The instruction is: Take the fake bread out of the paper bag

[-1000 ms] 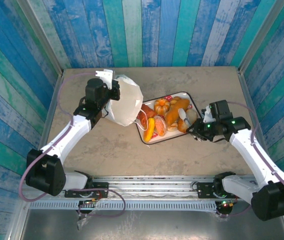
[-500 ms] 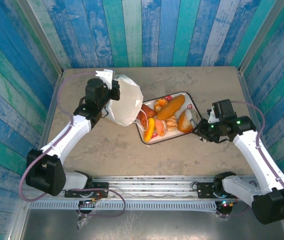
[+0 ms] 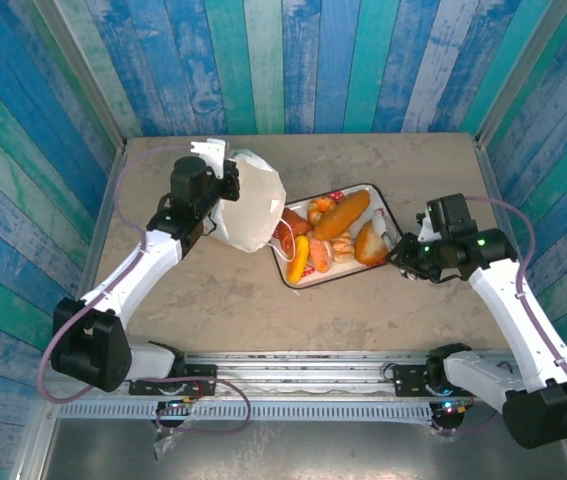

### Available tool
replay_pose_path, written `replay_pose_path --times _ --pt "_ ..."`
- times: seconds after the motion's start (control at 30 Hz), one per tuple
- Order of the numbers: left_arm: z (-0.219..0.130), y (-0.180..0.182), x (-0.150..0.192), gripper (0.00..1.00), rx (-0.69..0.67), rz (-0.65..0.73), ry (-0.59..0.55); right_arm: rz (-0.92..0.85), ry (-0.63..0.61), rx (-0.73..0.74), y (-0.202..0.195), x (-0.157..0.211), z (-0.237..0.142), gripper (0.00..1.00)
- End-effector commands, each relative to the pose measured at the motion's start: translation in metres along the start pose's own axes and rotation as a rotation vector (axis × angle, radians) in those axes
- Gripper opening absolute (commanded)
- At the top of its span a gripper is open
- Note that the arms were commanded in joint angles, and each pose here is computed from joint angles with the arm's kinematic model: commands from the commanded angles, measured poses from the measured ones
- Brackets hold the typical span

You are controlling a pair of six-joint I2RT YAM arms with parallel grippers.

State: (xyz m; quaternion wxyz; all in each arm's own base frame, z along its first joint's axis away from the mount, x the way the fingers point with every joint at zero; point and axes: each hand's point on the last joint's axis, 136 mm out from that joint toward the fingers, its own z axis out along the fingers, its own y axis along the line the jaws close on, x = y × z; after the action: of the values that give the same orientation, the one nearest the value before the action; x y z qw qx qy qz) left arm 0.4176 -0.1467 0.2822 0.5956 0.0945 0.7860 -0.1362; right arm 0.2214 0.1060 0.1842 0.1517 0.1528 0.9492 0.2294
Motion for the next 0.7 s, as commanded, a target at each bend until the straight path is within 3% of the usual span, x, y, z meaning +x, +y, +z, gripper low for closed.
replay_pose_path --times 0.0,0.37,0.57,0.67 --pt "-0.002 -0.001 -0.013 0.0 -0.001 0.007 -0.03 -0.034 -0.074 0.009 0.004 -0.012 -0.017 0.35" --pt "-0.022 0.005 -0.075 0.0 -0.064 -0.094 -0.092 -0.062 -0.255 0.095 -0.008 -0.032 -0.051 0.35" --pt "-0.03 0.031 -0.092 0.0 -0.159 -0.278 -0.089 -0.081 -0.306 0.104 -0.008 -0.037 -0.063 0.35" --pt "-0.033 0.047 -0.094 0.0 -0.12 -0.431 -0.099 -0.089 -0.322 0.107 -0.008 -0.037 -0.068 0.35"
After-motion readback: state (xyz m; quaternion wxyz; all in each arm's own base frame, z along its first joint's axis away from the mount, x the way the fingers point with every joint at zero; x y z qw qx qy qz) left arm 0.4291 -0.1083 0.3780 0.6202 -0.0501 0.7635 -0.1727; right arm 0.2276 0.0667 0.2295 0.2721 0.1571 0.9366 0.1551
